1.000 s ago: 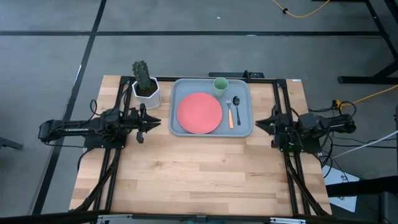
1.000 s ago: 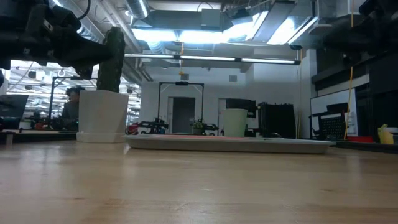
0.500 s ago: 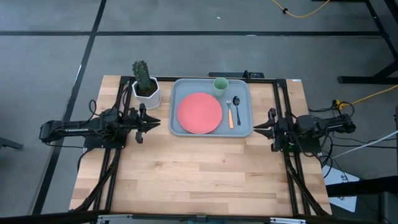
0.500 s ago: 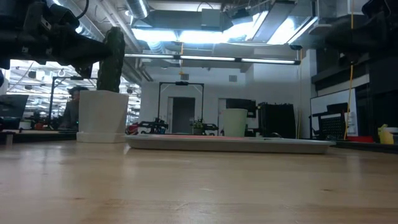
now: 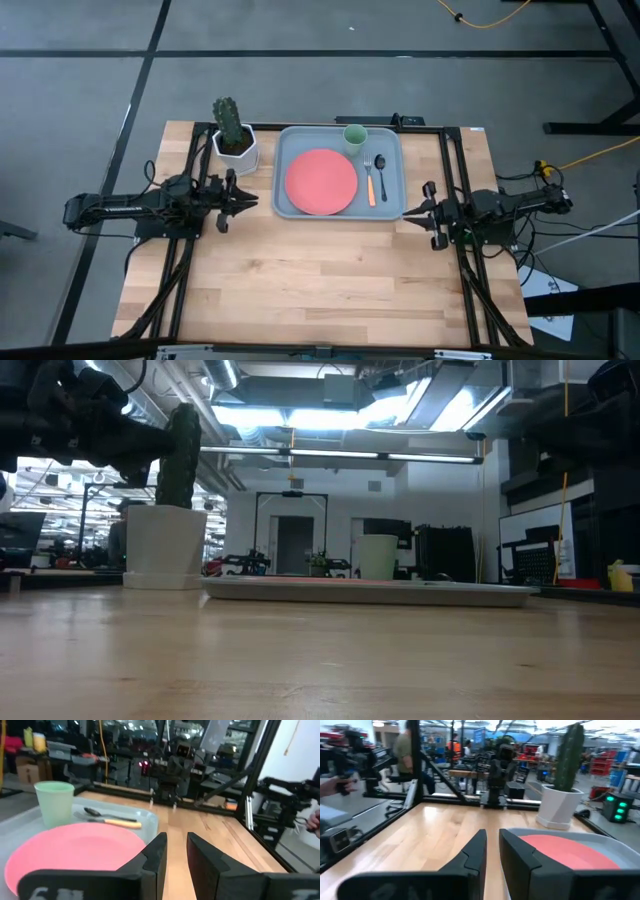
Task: Pick and place plate/cup/fork/spoon on tray
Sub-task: Return to Home Position
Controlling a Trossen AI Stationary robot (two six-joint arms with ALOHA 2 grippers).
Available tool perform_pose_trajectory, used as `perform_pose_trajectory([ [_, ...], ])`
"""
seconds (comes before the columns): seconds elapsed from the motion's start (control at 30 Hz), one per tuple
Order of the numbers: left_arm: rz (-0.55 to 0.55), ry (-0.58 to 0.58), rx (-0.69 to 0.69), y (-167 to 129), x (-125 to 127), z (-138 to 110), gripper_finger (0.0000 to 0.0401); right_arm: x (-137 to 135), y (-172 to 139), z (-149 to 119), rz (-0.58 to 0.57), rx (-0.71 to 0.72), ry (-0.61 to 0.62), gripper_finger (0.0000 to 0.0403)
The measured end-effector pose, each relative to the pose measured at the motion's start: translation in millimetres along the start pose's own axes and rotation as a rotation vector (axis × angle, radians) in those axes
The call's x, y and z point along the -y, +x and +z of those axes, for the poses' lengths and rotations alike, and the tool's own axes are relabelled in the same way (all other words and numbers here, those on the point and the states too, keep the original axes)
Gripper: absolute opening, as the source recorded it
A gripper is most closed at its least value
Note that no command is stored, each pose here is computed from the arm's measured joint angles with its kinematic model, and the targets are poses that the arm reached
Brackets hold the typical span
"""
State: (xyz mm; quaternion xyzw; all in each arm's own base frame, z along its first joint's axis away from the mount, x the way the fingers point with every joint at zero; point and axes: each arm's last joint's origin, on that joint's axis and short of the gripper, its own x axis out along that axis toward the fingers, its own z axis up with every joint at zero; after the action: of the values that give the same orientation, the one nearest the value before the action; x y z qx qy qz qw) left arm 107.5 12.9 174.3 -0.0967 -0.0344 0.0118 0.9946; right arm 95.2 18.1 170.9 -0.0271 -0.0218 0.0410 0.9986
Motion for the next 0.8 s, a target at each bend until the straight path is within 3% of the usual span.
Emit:
perform_pose_trajectory([
  [0.2,-0.020,-0.010,-0.053,-0.1,0.0,-4.7,0.0066,-3.9,-0.3,-1.8,0.133,-0.009,-0.076,0.0057],
  [0.8,-0.010,-0.003,-0.050,-0.1,-0.4,-4.6,0.0066,-4.3,-0.3,-1.7,0.145,-0.008,-0.079,0.0057],
])
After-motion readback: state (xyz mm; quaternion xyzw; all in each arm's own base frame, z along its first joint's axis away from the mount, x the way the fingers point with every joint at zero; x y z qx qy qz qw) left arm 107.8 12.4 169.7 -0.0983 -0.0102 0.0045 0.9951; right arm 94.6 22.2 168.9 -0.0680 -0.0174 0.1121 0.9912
